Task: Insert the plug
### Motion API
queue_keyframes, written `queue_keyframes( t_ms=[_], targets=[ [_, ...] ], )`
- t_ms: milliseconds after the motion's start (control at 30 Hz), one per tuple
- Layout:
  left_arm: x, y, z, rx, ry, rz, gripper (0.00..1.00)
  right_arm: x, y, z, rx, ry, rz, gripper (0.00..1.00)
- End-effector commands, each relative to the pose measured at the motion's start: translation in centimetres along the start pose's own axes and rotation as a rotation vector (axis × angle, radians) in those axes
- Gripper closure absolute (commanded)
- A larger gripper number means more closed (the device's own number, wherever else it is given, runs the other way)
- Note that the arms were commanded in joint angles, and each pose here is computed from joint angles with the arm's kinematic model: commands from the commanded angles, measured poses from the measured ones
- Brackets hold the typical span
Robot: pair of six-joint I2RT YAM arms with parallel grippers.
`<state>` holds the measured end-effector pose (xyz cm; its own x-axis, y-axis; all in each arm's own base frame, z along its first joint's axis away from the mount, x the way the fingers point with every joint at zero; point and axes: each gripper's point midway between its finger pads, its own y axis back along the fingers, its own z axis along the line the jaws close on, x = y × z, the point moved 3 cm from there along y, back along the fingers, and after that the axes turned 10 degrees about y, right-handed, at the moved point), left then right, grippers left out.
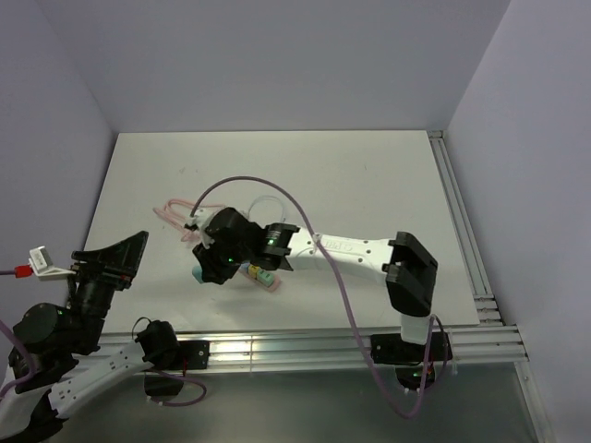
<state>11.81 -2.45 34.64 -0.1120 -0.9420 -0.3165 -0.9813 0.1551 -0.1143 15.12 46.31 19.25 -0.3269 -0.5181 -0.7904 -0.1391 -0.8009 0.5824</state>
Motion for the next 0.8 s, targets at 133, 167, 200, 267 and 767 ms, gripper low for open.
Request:
queue_keyframes(
  t_ms=[133, 167, 200, 267, 767],
  targets=[
    [-1.8, 1.3, -0.2, 0.048, 0.018, -0.018, 0.25, -0.2, -3.1, -0.5, 0.184, 0.152, 0.123, 1.00],
    [-1.7, 1.2, -0.2, 0.047, 0.014, -0.016, 0.25, -0.2, -3.9, -0.3, 0.195, 0.165, 0.134, 1.00],
    [-1.6, 1.2, -0.2, 0.045, 0.012, -0.015, 0.24, 0.0, -4.2, -0.5, 0.216, 0.176, 0.147, 1.00],
    [-1.4, 1.1, -0.3, 0.043, 0.004, -0.009, 0.24, 0.4, -4.8, -1.2, 0.262, 0.194, 0.185, 1.00],
    [-1.6, 1.3, -0.5, 0.060, 0.012, -0.008, 0.24, 2.7, -7.0, -7.0, 0.497, 0.309, 0.317, 1.00]
  ],
)
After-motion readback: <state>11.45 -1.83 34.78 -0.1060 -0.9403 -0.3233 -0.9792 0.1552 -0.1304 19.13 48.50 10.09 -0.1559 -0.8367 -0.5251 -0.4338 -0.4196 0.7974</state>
